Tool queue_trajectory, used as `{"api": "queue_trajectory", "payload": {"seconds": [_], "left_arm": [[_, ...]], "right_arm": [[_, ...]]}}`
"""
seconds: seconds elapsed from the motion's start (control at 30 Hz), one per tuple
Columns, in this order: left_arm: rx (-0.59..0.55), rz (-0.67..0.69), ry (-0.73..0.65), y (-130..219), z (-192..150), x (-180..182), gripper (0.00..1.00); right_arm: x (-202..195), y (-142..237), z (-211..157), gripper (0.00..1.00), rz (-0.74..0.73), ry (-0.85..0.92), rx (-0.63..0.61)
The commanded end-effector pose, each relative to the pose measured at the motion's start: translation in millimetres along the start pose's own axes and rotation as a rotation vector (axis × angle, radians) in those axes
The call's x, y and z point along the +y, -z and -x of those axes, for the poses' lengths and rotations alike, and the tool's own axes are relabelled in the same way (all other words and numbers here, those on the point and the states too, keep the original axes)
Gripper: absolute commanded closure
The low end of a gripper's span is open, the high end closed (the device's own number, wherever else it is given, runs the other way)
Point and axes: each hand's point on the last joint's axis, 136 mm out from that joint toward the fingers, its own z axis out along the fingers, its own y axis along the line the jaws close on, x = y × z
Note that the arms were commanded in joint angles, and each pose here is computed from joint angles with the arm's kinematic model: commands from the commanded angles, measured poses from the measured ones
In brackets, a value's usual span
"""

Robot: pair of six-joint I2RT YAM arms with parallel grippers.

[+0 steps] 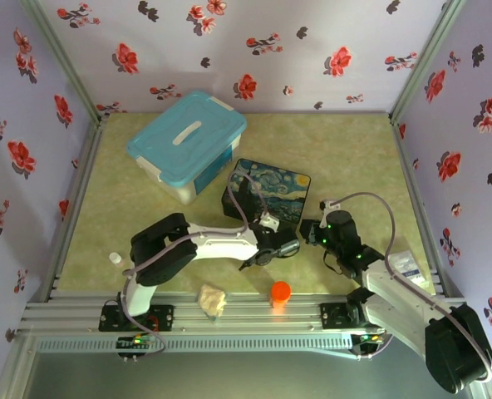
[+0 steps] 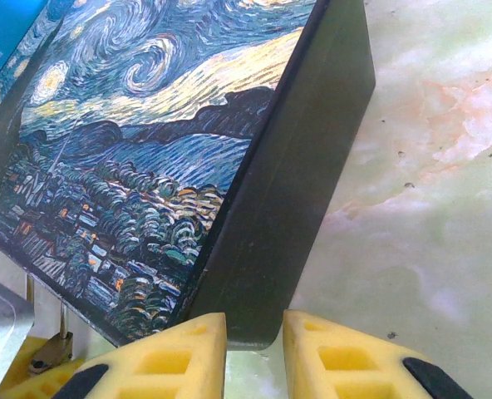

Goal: Unlock the padlock with the key

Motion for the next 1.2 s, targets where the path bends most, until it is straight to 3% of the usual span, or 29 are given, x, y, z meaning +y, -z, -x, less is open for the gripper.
{"api": "queue_trajectory", "payload": {"seconds": [0.0, 0.33, 0.6, 0.7, 0.8, 0.9, 1.17], "left_arm": [[-0.031, 0.02, -0.003, 11, 9, 0, 0.69], [-0.04, -0.083, 0.044, 23, 11, -18, 0.71], [-0.085, -0.122, 0.096, 42, 22, -4, 0.58], [-0.139, -0.18, 0.158, 59, 33, 6, 0.51], [-0.187, -0.261, 0.246, 74, 44, 20, 0.5], [-0.236, -0.331, 0.345, 82, 48, 42, 0.44], [-0.3, -0.539, 0.616, 75, 45, 80, 0.32]], "right_arm": [[-3, 1, 4, 0.76, -0.013, -0.008, -0.029], [-3, 0, 3, 0.76, -0.011, -0.009, -0.027], [2, 8, 7, 0.74, 0.019, -0.006, -0.052], [4, 14, 11, 0.68, 0.03, -0.026, -0.081], [8, 20, 16, 0.66, 0.054, -0.067, -0.104], [28, 26, 17, 0.66, 0.164, -0.066, -0.095], [66, 22, -11, 0.61, 0.214, -0.013, -0.006]]}}
